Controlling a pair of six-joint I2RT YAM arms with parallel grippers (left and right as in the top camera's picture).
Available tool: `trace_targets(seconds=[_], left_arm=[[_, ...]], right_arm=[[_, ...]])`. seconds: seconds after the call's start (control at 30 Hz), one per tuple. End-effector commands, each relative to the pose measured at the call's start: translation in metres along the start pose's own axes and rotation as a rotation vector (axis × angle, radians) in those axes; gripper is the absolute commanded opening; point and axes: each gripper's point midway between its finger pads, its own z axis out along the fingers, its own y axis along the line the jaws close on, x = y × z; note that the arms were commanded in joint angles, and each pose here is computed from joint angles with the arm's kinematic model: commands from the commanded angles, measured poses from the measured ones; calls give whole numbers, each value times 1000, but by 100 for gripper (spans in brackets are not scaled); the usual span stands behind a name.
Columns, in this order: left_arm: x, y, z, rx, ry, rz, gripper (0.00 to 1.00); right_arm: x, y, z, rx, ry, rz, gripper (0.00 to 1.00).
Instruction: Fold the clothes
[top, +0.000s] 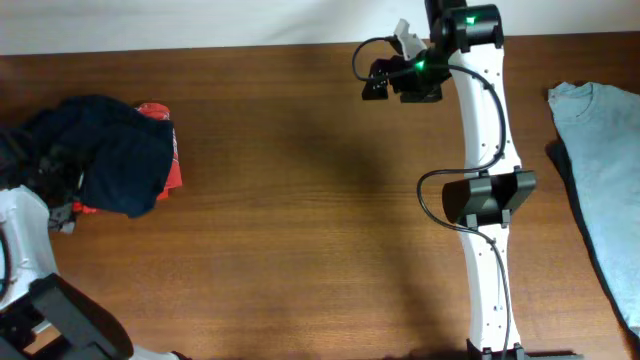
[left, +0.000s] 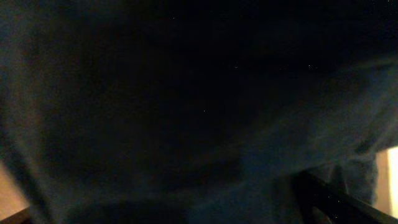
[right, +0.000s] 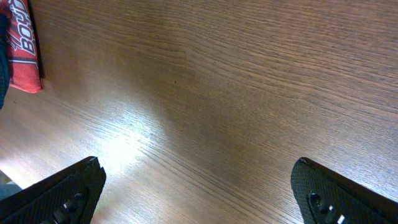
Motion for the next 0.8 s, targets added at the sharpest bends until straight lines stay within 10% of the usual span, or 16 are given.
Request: trace_targets(seconds=[0.0,0.37,0.77], left_arm=[[-9,25,-15,-46,-9,11,99],[-74,94,-69,-54,-184,-177,99],[-68,65,-70,4,-182,-7,98]], right_arm=[[-2,10,-3,-21,-12,-23,99],[-7,10,-3,-21,-35,-36,99],[-8,10,-3,-21,-36,-36,99]])
